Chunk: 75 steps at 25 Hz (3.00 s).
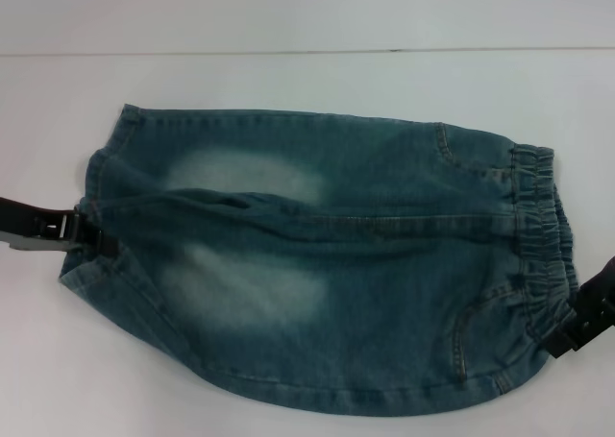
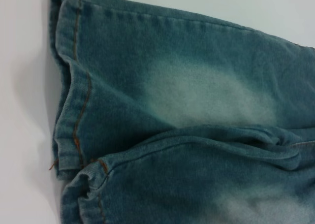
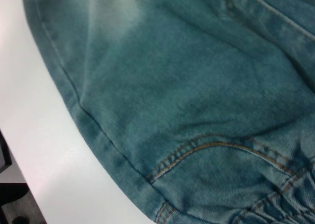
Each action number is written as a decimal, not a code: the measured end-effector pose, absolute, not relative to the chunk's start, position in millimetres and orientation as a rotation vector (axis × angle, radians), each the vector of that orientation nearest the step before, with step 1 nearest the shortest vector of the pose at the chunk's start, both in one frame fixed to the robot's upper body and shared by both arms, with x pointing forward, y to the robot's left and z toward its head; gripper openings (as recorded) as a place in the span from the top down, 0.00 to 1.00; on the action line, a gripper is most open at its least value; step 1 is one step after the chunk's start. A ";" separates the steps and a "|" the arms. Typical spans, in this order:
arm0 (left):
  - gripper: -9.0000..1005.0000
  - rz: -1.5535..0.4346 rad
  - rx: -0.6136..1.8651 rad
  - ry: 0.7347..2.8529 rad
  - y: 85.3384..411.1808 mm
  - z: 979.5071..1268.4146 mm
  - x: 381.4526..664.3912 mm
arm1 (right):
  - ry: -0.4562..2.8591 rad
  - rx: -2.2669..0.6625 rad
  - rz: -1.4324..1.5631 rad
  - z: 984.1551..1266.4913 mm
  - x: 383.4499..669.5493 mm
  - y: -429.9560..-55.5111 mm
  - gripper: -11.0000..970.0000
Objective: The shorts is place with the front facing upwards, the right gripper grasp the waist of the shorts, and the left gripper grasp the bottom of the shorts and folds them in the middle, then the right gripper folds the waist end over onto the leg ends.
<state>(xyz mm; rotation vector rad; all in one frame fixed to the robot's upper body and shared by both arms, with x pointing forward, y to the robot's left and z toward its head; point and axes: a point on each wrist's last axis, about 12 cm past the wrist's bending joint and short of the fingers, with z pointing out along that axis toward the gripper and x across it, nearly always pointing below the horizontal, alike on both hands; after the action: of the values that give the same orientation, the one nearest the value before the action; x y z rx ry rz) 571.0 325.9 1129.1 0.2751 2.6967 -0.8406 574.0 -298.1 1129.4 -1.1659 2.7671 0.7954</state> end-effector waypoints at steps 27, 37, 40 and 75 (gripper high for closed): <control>0.96 -0.869 0.236 2.648 330.5 1135.7 574.4 | 2.699 -1.184 0.795 1127.7 575.9 -299.4 0.95; 0.96 -0.905 -0.027 2.469 356.4 1136.4 578.3 | 2.413 -0.773 0.961 1132.0 569.2 -340.6 0.95; 0.96 -0.908 -0.100 2.397 359.8 1133.0 582.3 | 2.296 -0.581 0.988 1121.7 566.2 -350.4 0.95; 0.96 -0.720 -0.199 2.057 328.4 1100.5 625.6 | 2.022 0.046 0.739 1049.9 577.0 -330.6 0.95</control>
<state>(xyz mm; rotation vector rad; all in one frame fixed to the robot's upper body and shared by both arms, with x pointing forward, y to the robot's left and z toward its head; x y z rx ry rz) 625.6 328.4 1100.5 -0.1993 2.0567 -0.7204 577.0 -330.6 1049.9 0.0457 2.0224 0.7394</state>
